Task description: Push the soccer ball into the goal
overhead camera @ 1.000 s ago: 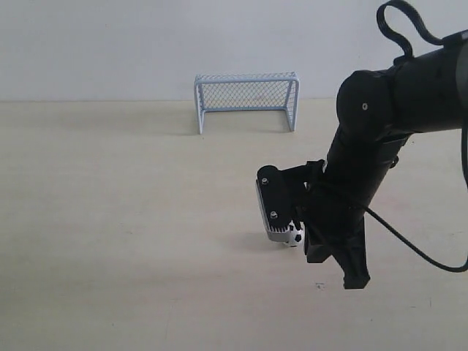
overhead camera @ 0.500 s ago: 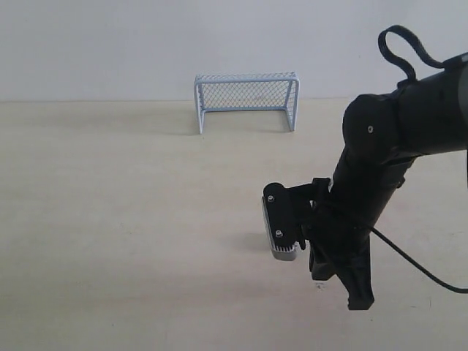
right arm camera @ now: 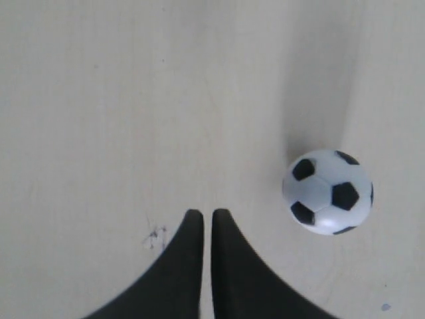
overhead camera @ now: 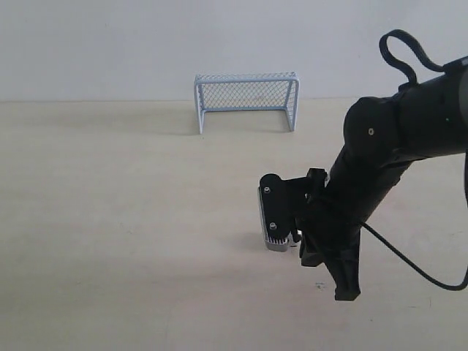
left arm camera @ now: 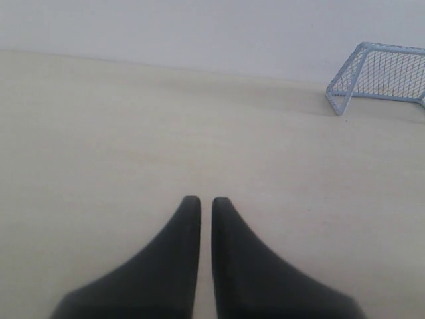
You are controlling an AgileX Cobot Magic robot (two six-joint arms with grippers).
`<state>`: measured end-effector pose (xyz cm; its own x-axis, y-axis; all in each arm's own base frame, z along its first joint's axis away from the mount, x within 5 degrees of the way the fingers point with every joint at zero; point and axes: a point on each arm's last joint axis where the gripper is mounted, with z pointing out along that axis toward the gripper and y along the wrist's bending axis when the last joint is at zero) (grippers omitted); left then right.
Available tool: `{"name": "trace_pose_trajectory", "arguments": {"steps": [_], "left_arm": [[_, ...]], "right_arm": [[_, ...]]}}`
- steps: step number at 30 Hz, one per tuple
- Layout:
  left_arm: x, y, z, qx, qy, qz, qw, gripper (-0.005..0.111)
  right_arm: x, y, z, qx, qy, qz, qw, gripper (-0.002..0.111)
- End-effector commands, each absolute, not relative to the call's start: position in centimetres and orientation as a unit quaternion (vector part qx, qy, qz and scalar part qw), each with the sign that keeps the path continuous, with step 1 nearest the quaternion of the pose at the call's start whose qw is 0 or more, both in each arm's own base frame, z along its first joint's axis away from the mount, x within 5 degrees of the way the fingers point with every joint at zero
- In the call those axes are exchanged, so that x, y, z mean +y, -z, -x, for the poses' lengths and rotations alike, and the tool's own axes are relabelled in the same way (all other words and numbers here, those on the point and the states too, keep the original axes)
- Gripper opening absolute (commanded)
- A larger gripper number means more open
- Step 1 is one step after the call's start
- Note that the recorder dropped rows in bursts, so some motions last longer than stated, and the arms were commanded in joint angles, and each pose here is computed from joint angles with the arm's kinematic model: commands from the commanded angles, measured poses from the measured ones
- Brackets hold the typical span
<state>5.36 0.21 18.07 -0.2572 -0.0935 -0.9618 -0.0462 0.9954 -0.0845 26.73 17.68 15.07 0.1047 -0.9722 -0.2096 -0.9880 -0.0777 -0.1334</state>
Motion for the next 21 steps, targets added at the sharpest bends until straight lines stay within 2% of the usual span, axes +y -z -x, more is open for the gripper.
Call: {"name": "trace_pose_trajectory", "arguments": {"steps": [1, 5, 21], "left_arm": [[0.2, -18.26, -5.36, 0.789, 0.024, 0.049, 0.612, 0.006], [0.2, -18.26, -5.36, 0.789, 0.024, 0.049, 0.612, 0.006], [0.2, -18.26, -5.36, 0.789, 0.024, 0.049, 0.612, 0.006]], "right_arm": [[17.71, -14.3, -26.66, 0.664, -0.033, 0.738, 0.113, 0.0], [18.23, -13.47, -26.34, 0.655, -0.035, 0.748, 0.1, 0.0], [18.6, -14.17, -26.15, 0.643, -0.026, 0.757, 0.111, 0.0]]}}
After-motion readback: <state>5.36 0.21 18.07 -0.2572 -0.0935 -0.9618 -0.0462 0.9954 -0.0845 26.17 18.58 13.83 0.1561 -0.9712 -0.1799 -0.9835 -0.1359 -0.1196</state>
